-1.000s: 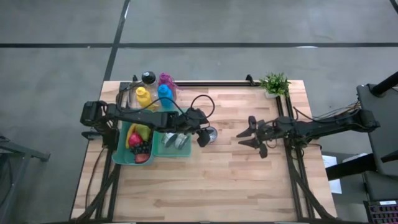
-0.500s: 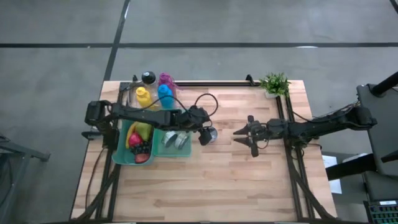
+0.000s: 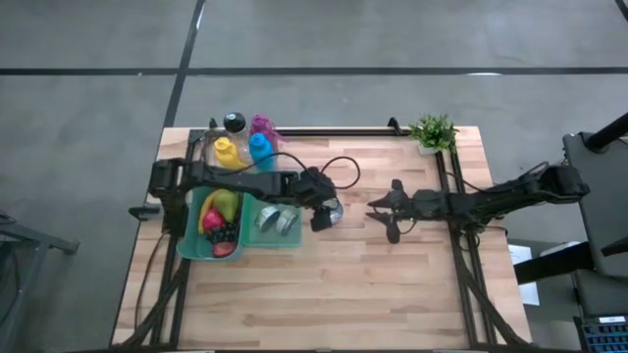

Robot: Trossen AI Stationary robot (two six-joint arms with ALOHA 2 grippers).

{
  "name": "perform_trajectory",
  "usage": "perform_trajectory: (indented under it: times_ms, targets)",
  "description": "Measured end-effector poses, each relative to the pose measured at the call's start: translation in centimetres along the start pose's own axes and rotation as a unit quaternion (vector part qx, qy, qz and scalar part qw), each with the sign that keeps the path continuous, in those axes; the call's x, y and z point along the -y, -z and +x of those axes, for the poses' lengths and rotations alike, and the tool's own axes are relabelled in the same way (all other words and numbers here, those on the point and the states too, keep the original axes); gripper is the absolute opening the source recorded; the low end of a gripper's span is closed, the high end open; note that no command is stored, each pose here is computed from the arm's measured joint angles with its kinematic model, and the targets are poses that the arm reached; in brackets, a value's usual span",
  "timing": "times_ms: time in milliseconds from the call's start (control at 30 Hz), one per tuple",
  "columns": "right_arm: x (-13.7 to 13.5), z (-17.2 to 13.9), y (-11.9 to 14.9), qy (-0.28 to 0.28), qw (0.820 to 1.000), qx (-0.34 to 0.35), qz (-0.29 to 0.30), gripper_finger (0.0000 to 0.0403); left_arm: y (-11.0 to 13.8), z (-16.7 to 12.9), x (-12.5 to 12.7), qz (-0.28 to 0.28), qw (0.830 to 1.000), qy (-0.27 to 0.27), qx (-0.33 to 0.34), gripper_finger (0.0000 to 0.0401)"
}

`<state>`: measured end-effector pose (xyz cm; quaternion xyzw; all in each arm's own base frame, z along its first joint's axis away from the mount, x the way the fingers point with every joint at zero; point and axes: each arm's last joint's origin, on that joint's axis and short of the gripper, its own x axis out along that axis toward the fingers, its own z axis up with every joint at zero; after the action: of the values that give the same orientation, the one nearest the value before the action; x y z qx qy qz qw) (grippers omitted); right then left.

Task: Pick & Place Food Item
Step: Put the red tuna can into the light green bin

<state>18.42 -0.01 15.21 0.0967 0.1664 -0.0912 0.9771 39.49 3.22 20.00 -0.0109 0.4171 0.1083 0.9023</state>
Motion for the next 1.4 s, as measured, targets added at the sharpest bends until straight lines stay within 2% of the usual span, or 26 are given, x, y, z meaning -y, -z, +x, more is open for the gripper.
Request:
perform_trajectory:
  times_ms: [133, 233, 533, 767, 1133, 1400]
  targets:
    - [0.0, 0.6, 0.6, 0.017, 0.997, -0.080, 0.013, 0.0147, -0.6, -0.6, -0.1, 0.005, 1.000, -0.001, -0.019, 0.0265]
    - [0.0, 1.3, 0.6, 0.039, 0.992, -0.124, 0.001, 0.0147, -0.3, -0.6, -0.1, 0.007, 1.000, -0.001, -0.030, 0.0265]
    - [-1.0, 4.0, -1.4, 0.035, 0.991, -0.128, -0.037, 0.0147, 2.1, 0.0, 0.0, 0.017, 0.996, -0.004, -0.092, 0.0265]
    - [-1.0, 6.2, 0.3, 0.046, 0.980, -0.183, -0.065, 0.0147, 3.1, 0.4, 0.0, 0.018, 0.995, -0.005, -0.103, 0.0265]
    - [-1.4, 10.4, 0.9, 0.047, 0.969, -0.219, -0.105, 0.0147, 2.5, 0.6, -0.1, 0.022, 0.997, -0.006, -0.070, 0.0265]
    - [-1.0, 11.2, 1.5, 0.061, 0.967, -0.223, -0.105, 0.0147, 2.6, 0.5, -0.1, 0.024, 0.997, -0.006, -0.077, 0.0264]
